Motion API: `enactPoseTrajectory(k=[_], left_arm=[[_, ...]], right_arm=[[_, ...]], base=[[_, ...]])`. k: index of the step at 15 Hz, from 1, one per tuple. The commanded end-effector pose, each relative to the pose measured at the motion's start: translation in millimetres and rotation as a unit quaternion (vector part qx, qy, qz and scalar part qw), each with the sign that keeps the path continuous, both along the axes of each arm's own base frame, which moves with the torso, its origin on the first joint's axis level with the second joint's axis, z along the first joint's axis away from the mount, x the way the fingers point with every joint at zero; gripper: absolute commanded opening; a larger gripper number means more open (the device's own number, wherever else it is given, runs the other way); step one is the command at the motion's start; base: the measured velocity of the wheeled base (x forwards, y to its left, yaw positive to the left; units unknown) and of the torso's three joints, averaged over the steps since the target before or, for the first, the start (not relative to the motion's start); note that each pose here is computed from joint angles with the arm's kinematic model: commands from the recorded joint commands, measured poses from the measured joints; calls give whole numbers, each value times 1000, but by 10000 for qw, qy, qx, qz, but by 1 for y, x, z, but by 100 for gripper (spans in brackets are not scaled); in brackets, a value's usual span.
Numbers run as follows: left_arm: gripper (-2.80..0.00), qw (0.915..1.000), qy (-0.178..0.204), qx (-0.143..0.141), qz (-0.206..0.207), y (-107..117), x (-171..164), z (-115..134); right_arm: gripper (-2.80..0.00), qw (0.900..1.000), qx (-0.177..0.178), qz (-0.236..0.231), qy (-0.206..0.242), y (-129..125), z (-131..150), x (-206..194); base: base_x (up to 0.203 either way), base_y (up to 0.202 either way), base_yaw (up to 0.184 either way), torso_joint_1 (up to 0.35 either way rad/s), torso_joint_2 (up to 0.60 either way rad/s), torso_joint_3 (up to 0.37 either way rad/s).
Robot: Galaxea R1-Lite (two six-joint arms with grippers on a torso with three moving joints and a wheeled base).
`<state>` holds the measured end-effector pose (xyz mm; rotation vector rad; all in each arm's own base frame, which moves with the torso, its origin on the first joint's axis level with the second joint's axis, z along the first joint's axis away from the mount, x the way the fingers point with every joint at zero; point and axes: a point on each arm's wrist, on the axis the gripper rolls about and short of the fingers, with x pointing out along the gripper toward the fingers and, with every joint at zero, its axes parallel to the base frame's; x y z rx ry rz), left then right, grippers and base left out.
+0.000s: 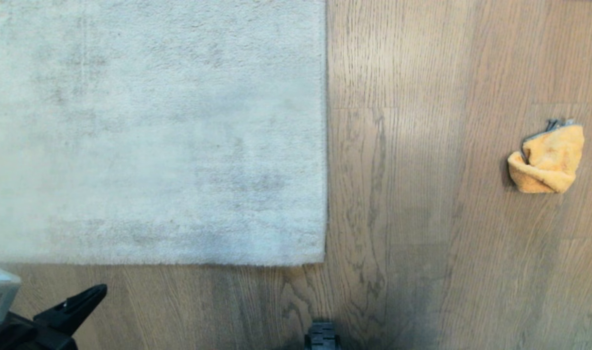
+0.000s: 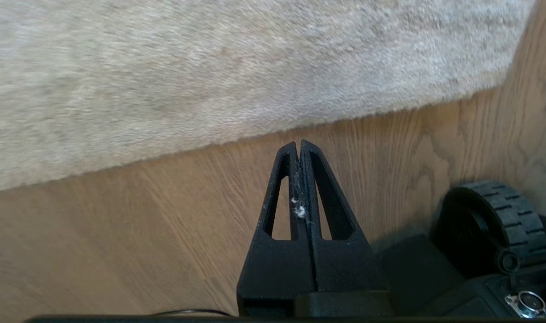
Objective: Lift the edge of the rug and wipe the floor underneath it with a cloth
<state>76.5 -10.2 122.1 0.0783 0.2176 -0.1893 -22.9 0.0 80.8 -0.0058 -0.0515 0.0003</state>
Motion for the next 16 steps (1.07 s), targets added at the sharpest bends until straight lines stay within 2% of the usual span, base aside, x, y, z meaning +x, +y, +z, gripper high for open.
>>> enactPoseTrajectory(k=[1, 4, 6, 16], left_arm=[[-280, 9982, -575, -62, 136, 4, -22, 6], [-280, 9956, -826, -61, 427, 8, -46, 0], [-280, 9954, -750, -51, 593, 9, -58, -10], [-280, 9915, -1100, -94, 695, 9, -93, -36]], right_arm=[[-280, 10000, -2, -2, 4, 0, 0, 0], [-280, 10000, -2, -2, 4, 0, 0, 0], [-280, 10000, -2, 3, 4, 0, 0, 0], [-280, 10000, -2, -2, 4, 0, 0, 0]], base=[[0, 0, 0, 0, 0, 0], [0, 0, 0, 0, 0, 0], [0, 0, 0, 0, 0, 0], [0, 0, 0, 0, 0, 0]])
